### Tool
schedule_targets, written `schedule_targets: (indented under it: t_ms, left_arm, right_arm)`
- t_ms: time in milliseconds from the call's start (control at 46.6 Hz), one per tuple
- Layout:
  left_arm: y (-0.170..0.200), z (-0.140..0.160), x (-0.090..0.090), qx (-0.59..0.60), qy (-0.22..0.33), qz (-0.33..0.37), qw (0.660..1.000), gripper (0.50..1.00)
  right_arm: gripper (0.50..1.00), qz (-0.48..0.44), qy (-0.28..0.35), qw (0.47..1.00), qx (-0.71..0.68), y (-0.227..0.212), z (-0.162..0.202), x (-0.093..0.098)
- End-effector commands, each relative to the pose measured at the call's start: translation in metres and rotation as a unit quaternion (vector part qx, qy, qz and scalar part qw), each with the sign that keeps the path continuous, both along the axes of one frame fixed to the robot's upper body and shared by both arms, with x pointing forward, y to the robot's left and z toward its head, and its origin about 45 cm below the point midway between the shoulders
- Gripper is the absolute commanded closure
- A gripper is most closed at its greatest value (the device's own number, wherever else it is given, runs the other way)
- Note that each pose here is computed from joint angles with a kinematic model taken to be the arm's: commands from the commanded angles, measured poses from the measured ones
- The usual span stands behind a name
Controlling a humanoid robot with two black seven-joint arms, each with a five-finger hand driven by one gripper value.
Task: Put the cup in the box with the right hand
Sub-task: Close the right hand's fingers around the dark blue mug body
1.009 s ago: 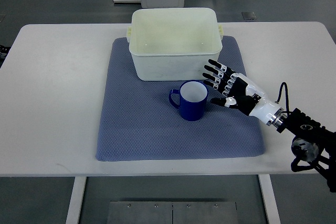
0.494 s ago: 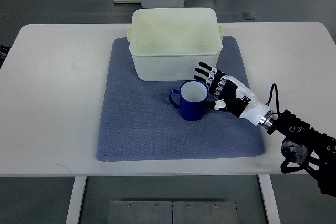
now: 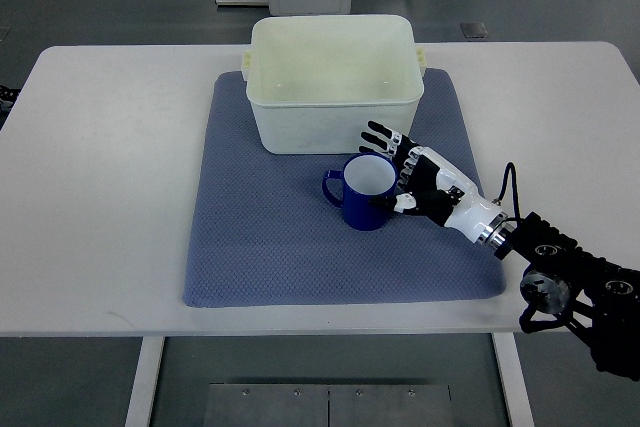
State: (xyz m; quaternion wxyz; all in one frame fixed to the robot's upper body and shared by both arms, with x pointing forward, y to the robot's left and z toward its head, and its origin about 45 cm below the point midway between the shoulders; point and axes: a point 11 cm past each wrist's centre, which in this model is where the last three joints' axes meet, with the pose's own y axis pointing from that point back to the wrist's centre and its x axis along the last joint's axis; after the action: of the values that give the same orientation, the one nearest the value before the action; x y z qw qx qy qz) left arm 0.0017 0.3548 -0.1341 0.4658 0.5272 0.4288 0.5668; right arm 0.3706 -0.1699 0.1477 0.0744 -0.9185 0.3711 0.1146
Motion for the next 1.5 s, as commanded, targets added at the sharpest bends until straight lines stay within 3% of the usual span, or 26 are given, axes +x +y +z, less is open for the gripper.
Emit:
schedule_targets:
  t_ms: [0, 1481]
  left_arm:
    - [0.000, 0.000, 0.000, -0.001, 0.000, 0.000, 1.000, 0.500]
    - [0.000, 0.000, 0.000, 0.000, 0.000, 0.000, 1.000, 0.500]
  right_arm:
    - [0.500, 0.003, 0.002, 1.000, -0.002, 0.001, -0.002, -0.002]
    - [0.500, -0.029, 0.019, 0.999, -0.030, 0.015, -0.029, 0.004]
